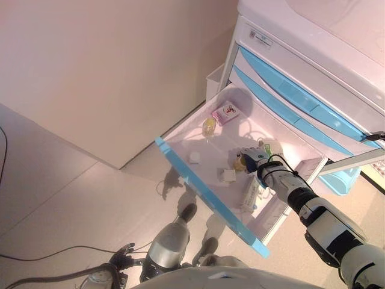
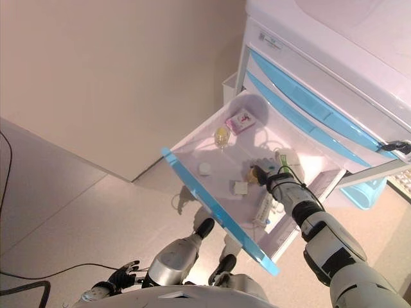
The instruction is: Open the drawer and pick up the medicine
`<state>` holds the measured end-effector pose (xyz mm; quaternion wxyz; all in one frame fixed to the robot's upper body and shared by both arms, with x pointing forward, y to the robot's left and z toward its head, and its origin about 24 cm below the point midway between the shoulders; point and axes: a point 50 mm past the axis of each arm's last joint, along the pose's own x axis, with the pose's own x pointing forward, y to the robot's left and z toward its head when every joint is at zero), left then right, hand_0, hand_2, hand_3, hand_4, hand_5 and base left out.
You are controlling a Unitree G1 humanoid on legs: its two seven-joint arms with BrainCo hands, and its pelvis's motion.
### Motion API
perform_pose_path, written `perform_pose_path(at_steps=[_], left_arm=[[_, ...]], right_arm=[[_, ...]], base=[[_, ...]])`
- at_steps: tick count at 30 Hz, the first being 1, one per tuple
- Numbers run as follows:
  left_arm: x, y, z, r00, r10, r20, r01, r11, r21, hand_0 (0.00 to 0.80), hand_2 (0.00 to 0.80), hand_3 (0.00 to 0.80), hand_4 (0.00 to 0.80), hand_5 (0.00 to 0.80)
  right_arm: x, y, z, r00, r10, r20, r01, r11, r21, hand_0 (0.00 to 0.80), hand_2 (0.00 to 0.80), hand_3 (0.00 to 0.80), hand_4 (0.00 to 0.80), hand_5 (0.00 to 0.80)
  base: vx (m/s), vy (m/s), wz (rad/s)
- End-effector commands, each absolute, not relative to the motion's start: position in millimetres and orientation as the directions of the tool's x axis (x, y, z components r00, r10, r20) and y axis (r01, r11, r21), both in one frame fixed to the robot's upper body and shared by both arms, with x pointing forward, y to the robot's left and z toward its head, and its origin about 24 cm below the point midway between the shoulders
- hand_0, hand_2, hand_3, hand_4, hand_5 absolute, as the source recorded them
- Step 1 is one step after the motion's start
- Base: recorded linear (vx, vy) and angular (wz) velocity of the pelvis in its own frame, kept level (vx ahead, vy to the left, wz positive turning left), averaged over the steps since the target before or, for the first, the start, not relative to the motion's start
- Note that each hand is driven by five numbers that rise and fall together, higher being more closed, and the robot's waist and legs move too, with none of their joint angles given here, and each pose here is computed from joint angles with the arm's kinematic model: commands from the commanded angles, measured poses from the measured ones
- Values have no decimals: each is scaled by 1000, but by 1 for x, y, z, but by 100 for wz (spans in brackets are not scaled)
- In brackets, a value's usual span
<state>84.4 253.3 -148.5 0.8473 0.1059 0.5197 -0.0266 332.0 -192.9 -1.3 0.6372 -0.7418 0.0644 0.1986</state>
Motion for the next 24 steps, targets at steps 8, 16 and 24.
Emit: perform_pose_path(at_steps=[8, 16, 24], left_arm=[[69, 250, -152, 425, 40, -905, 228, 962, 149, 0, 0, 0, 0, 0], [70, 250, -152, 425, 41, -904, 231, 961, 152, 0, 0, 0, 0, 0], [67, 257, -150, 410, 75, -909, 213, 961, 176, 0, 0, 0, 0, 0]], right_arm=[[339, -192, 12, 929, 180, -323, -282, -220, -934, 800, 800, 800, 800, 800], [342, -186, 19, 934, 203, -293, -253, -202, -946, 800, 800, 800, 800, 800], [339, -160, 49, 898, 358, -256, -212, -157, -965, 800, 800, 800, 800, 800]], base=[[0, 0, 0], [0, 0, 0], [-10, -17, -5]])
